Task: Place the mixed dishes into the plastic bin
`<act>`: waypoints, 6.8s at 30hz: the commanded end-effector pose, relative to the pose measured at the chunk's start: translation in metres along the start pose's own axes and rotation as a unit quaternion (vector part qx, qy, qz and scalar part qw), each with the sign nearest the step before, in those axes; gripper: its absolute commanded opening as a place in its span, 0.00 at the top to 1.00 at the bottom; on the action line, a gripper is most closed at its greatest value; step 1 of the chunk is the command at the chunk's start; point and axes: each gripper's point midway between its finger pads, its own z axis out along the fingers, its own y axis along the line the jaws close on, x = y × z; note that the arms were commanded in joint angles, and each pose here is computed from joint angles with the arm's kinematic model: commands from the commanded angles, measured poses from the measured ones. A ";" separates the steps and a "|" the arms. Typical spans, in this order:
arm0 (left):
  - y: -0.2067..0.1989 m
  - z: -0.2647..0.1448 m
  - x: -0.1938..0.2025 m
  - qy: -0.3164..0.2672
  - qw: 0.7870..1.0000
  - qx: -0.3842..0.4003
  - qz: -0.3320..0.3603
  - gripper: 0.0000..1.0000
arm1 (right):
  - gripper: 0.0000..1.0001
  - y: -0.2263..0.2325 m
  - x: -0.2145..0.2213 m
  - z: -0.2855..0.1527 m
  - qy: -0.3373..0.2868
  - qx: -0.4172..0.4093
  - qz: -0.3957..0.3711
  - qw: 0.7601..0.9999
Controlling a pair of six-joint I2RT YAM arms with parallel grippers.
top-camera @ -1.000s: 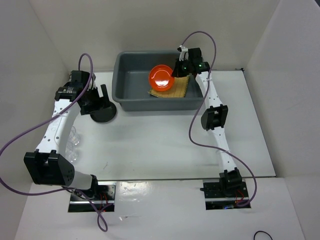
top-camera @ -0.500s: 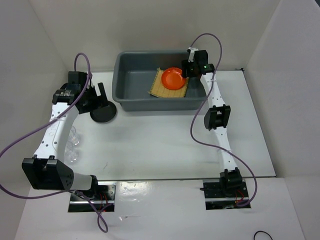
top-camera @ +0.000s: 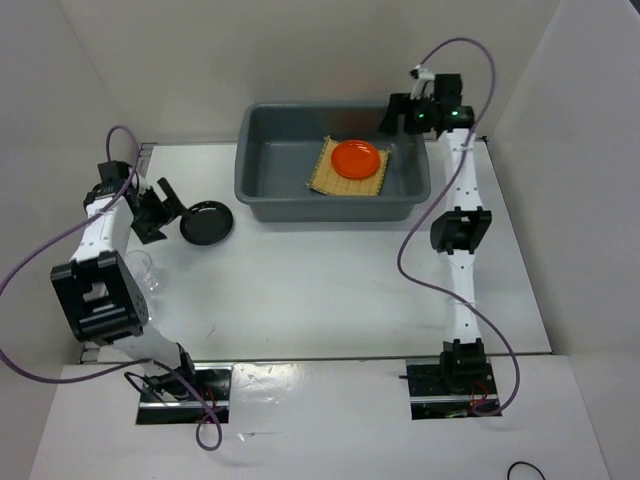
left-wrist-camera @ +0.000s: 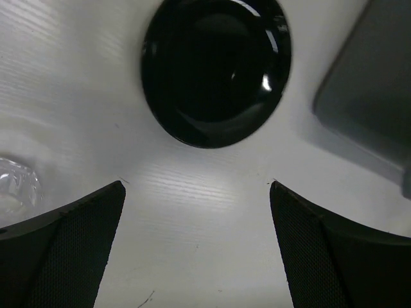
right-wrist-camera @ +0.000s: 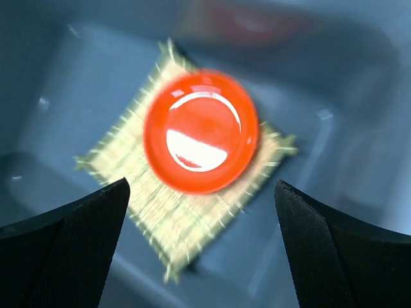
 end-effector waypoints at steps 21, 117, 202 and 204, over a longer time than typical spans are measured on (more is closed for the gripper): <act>0.025 0.149 -0.013 0.098 0.987 0.101 -0.071 0.00 | 0.02 0.037 -0.097 -0.174 -0.108 -0.061 -0.085 0.989; -0.414 0.238 0.035 0.060 0.927 0.357 -0.100 0.73 | 0.02 0.027 -0.115 -0.217 -0.118 0.113 -0.098 0.982; -0.246 -0.108 -0.161 -0.224 0.918 0.304 0.125 1.00 | 0.02 0.145 -0.076 -0.159 -0.044 -0.039 -0.138 0.989; -0.251 -0.001 -0.092 -0.060 0.959 0.181 0.209 1.00 | 0.02 0.146 -0.078 -0.164 -0.049 -0.034 -0.140 0.988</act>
